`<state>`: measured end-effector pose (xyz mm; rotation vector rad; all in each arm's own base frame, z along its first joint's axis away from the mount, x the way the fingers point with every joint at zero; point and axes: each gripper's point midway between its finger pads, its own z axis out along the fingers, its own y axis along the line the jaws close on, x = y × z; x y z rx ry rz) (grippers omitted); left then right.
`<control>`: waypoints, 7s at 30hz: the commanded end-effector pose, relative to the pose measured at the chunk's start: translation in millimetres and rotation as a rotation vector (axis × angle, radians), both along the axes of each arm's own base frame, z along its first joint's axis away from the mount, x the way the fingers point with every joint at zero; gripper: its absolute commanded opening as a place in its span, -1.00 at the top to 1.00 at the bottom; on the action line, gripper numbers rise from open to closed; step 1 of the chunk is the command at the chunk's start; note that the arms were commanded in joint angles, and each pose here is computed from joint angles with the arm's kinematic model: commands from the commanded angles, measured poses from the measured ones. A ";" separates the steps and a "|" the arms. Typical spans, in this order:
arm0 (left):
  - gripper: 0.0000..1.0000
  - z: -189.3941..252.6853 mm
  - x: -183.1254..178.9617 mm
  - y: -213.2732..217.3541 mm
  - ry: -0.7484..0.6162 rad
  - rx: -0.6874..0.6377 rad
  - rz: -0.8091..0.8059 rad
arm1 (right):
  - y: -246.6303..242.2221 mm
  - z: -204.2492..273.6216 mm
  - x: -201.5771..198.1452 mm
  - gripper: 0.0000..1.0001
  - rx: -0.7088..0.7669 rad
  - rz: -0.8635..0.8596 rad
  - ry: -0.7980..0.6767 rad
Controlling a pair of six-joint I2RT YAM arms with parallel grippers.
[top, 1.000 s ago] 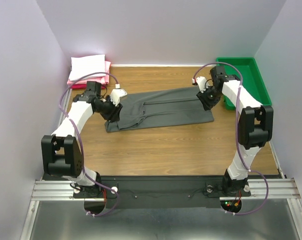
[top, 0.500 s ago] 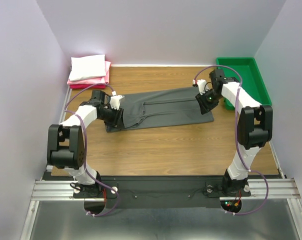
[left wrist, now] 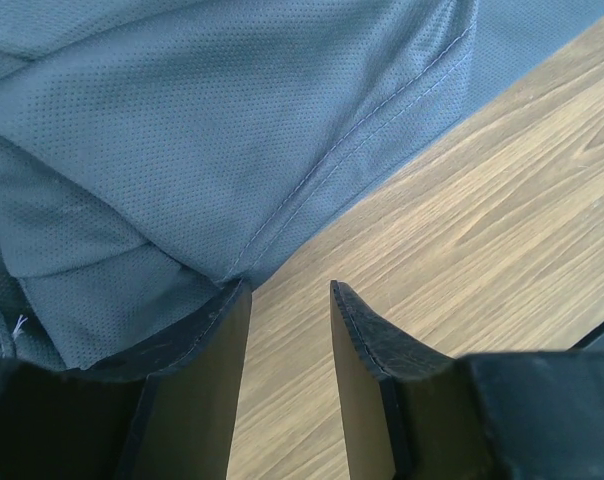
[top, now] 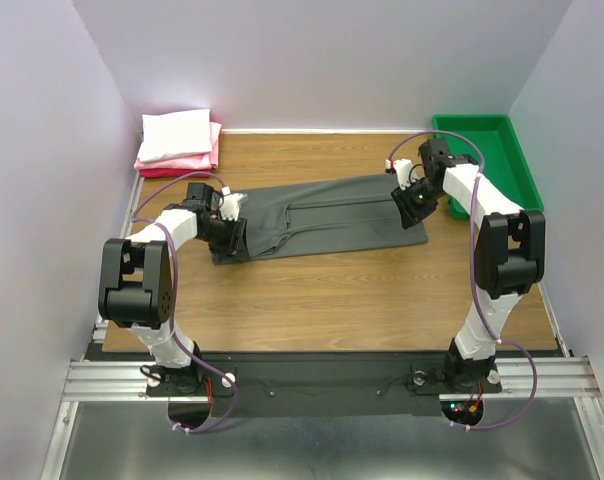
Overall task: Fold and stack the t-shirts
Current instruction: Fold the tshirt
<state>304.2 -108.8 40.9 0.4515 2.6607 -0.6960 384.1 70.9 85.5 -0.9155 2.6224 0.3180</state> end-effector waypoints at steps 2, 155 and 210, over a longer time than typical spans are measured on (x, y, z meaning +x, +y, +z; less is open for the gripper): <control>0.02 22.5 -0.8 4.8 -0.055 0.015 0.018 | -4.1 12.2 5.3 0.20 -0.005 -0.001 -0.044; 0.19 71.8 165.4 -99.1 -0.352 -0.139 -0.083 | 1.5 10.8 154.0 0.24 -0.024 -0.002 -0.327; 0.88 36.1 174.4 -127.5 -0.354 0.021 -0.178 | -38.4 -9.7 147.8 0.86 -0.144 0.071 -0.318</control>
